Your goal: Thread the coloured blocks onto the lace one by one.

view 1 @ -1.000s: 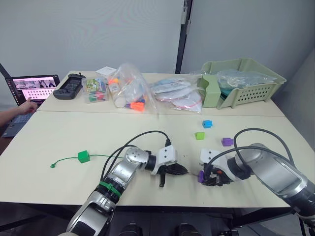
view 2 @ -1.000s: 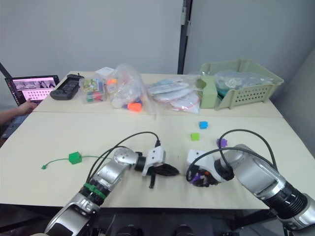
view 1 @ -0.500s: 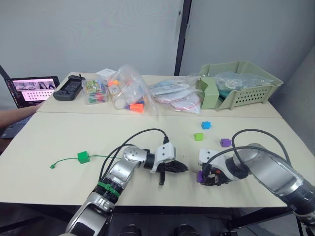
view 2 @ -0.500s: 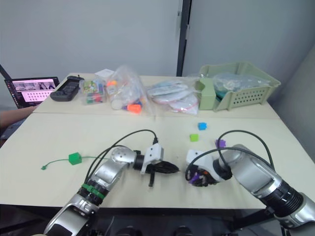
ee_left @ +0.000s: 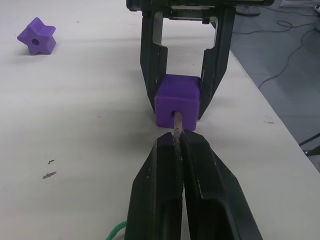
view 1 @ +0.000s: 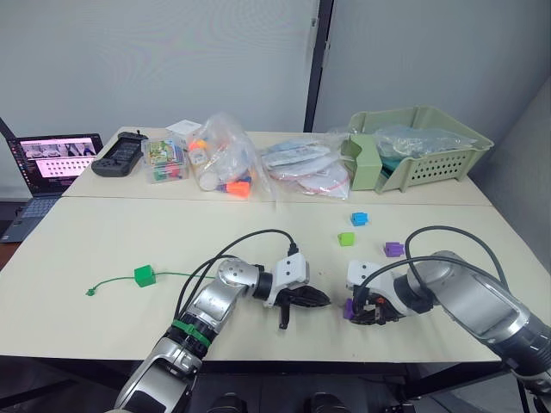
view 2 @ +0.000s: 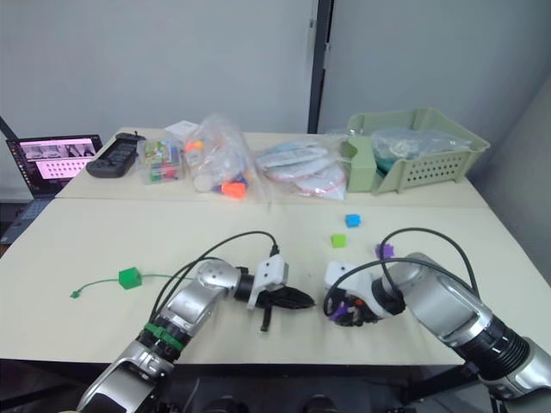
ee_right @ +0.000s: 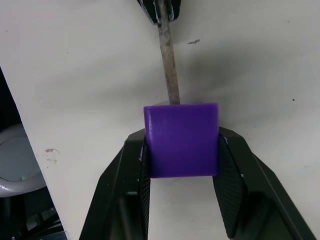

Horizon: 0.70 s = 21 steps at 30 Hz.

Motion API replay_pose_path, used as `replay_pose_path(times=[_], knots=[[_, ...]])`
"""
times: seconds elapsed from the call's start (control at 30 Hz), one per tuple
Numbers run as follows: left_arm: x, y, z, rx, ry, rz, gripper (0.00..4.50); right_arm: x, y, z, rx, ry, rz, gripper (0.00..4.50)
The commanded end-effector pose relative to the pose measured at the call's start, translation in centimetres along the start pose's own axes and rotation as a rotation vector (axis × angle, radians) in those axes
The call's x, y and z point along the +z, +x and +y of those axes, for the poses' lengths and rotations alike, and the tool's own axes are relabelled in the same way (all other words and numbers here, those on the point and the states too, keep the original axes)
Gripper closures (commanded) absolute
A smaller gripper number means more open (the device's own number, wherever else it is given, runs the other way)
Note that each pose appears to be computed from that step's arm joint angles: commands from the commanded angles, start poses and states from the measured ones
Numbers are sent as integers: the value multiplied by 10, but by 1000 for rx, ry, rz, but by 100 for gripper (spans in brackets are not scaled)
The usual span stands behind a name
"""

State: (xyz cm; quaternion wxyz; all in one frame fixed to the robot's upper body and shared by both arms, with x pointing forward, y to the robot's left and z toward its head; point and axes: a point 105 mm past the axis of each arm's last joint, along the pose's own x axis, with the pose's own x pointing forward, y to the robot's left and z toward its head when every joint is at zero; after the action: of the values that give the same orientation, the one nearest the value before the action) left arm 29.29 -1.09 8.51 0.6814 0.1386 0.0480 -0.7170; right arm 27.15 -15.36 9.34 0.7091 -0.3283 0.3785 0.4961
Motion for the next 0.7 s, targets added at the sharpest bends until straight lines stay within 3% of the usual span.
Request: replay_pose_path(times=[0.03,0.7], knots=[[9,12,-3,-21,21,-39,450,-2,7,1,-8,13,8,333],[18,58,-12,-9,-52,-118,450,-7,-3,7,-1,80,-8,333]])
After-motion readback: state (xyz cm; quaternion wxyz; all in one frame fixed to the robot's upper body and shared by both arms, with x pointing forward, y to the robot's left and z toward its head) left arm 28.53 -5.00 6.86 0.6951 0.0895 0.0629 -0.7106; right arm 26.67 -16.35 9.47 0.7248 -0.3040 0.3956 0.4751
